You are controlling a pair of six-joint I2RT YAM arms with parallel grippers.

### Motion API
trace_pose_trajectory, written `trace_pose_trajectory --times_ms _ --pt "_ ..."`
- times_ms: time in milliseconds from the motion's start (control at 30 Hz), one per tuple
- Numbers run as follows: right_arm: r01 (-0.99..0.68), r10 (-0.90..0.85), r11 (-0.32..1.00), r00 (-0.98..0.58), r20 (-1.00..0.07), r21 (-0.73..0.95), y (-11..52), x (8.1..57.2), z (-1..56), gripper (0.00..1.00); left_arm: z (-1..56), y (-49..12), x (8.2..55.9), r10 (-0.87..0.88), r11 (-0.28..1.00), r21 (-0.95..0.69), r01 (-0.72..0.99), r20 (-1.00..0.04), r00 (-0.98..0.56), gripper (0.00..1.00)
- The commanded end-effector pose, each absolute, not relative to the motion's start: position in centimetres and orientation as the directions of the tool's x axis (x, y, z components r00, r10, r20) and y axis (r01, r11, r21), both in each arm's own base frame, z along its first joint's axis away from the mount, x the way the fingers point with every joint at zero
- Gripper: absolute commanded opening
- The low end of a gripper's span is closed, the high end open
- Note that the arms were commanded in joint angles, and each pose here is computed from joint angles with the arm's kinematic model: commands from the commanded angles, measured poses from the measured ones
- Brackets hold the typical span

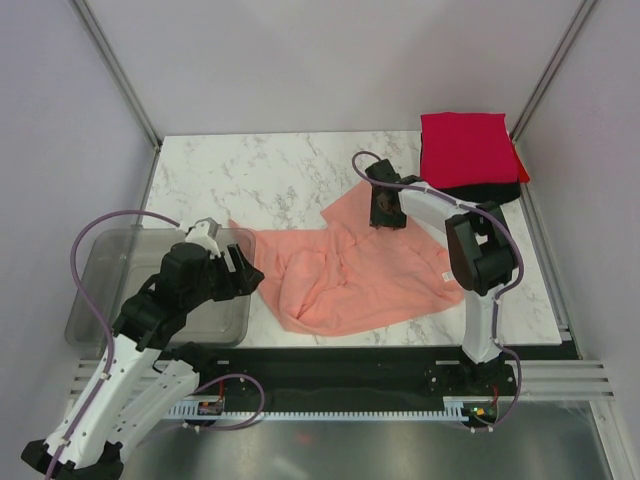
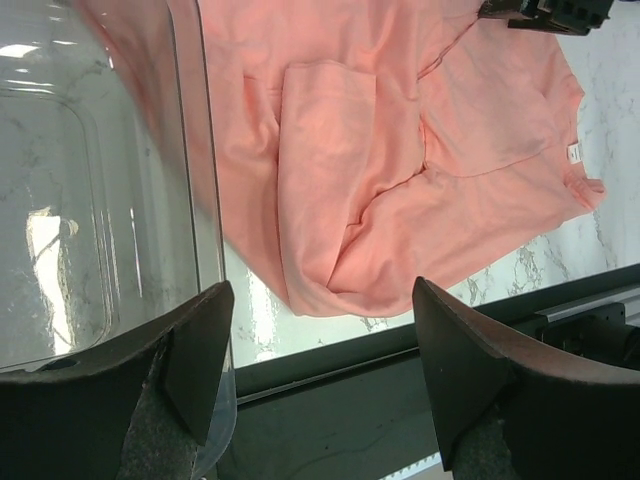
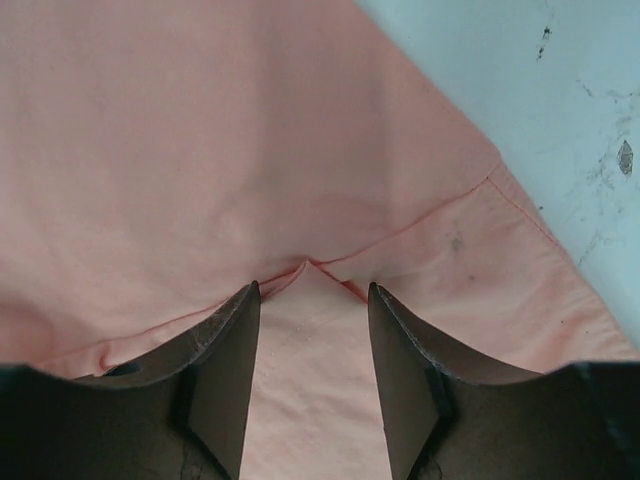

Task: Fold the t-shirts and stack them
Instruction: Flatten the tshirt out

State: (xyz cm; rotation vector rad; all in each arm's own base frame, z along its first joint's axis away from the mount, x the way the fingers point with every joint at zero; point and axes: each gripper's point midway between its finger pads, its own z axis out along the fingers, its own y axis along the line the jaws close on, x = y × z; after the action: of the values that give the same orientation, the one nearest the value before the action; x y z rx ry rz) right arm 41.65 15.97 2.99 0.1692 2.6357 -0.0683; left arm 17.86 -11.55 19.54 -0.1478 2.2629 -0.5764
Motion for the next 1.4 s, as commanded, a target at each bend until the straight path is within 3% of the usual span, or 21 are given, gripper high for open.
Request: trace_pose_trajectory --times_ms 0,200,333,500,633,900,1100,1367 --pt "0.143 0.101 0.989 -0.841 -0.532 -0.038 15.9 43.4 4.3 0.53 20.2 -11.6 18.3 -0.25 0.895 -0.43 0.121 -0.707 -0.662 0.79" --pt "0.146 0.108 0.989 -0.845 -0.524 -0.033 16.0 43.4 3.9 0.39 20.1 -12.1 18.1 -0.239 0.888 -0.439 0.138 -0.697 -0.676 0.79" --pt "0.141 0.106 0.99 -0.853 -0.511 -0.03 16.1 43.1 3.5 0.22 20.2 -12.1 18.1 -0.242 0.887 -0.441 0.139 -0.699 -0.673 0.79" --pt "0.141 0.107 0.989 -0.854 -0.509 -0.03 16.0 42.7 3.5 0.13 20.2 -12.1 18.1 -0.241 0.887 -0.44 0.14 -0.699 -0.673 0.79" --pt "0.14 0.107 0.99 -0.858 -0.502 -0.028 15.9 42.2 3.8 0.0 20.1 -12.1 18.1 -0.24 0.887 -0.439 0.139 -0.698 -0.675 0.79" --pt "0.135 0.108 0.991 -0.84 -0.532 -0.011 15.7 41.9 6.9 0.0 20.1 -12.0 18.2 -0.24 0.889 -0.437 0.135 -0.698 -0.674 0.78" --pt "0.157 0.116 0.987 -0.789 -0.603 -0.016 13.6 40.7 12.5 0.0 20.0 -11.9 18.2 -0.244 0.892 -0.434 0.126 -0.698 -0.673 0.78" --pt "0.304 0.261 0.951 -0.686 -0.679 0.058 4.0 35.5 19.1 0.0 19.9 -11.8 18.3 -0.249 0.894 -0.433 0.116 -0.695 -0.675 0.78"
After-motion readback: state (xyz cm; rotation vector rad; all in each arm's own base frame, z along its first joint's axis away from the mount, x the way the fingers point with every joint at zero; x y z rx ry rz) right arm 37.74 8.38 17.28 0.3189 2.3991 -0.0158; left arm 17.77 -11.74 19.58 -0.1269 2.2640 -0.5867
